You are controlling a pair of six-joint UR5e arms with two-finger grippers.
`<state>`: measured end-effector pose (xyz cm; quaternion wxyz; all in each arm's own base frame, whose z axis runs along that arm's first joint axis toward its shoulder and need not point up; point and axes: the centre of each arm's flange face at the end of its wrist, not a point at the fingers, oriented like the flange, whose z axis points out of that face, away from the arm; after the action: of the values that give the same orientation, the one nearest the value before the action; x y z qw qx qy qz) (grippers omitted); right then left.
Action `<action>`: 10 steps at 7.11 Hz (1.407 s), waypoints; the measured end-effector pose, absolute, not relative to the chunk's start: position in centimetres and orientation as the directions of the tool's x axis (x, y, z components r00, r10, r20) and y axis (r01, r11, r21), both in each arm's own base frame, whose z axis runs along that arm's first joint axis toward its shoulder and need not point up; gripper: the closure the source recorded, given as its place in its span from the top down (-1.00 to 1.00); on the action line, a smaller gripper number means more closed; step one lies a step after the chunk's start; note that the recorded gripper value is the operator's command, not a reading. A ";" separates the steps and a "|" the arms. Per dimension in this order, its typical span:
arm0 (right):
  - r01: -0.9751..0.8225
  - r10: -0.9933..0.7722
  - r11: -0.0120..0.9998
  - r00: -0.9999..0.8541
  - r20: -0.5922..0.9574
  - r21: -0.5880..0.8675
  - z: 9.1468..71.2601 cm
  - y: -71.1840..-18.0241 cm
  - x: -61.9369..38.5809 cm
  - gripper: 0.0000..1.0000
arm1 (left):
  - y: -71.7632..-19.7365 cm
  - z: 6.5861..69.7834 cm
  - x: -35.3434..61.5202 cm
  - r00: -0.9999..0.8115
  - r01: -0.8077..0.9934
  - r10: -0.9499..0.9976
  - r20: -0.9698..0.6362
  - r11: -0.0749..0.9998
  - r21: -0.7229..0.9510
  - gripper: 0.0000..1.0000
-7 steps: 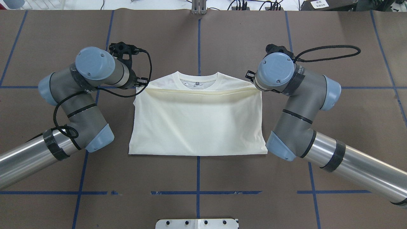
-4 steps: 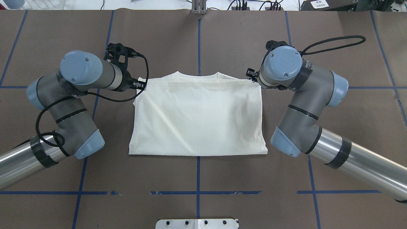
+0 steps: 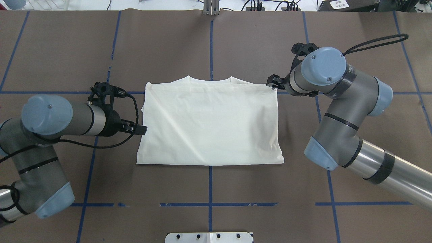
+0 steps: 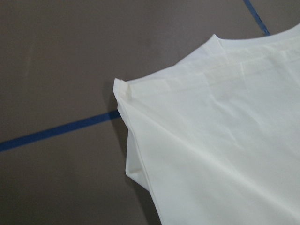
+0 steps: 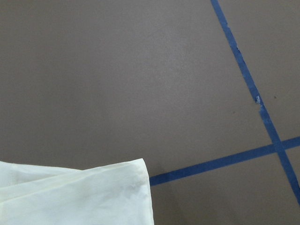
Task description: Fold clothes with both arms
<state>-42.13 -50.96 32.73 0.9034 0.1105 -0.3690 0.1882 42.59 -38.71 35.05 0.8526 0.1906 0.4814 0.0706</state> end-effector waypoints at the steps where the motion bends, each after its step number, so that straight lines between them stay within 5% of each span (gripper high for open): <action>1: -0.420 0.253 0.905 0.650 0.716 0.062 33.0 -50.8 -42.0 1.00 | -35.5 36.1 43.8 0.507 0.079 0.274 -0.817 0.929 0.361 0.10; 4: -0.420 0.248 0.905 0.643 0.724 0.063 32.8 -50.7 -41.9 1.00 | -31.0 37.0 46.9 0.487 0.092 0.212 -0.847 0.952 0.291 0.10; 10: -0.423 0.246 0.904 0.638 0.729 0.066 32.5 -50.6 -41.7 1.00 | -30.8 37.8 47.3 0.501 0.086 0.208 -0.840 0.954 0.288 0.06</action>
<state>-41.66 -50.56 32.46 0.8976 0.1161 -0.3822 0.1864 47.30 -30.83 37.81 0.8536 0.1477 0.4983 0.0358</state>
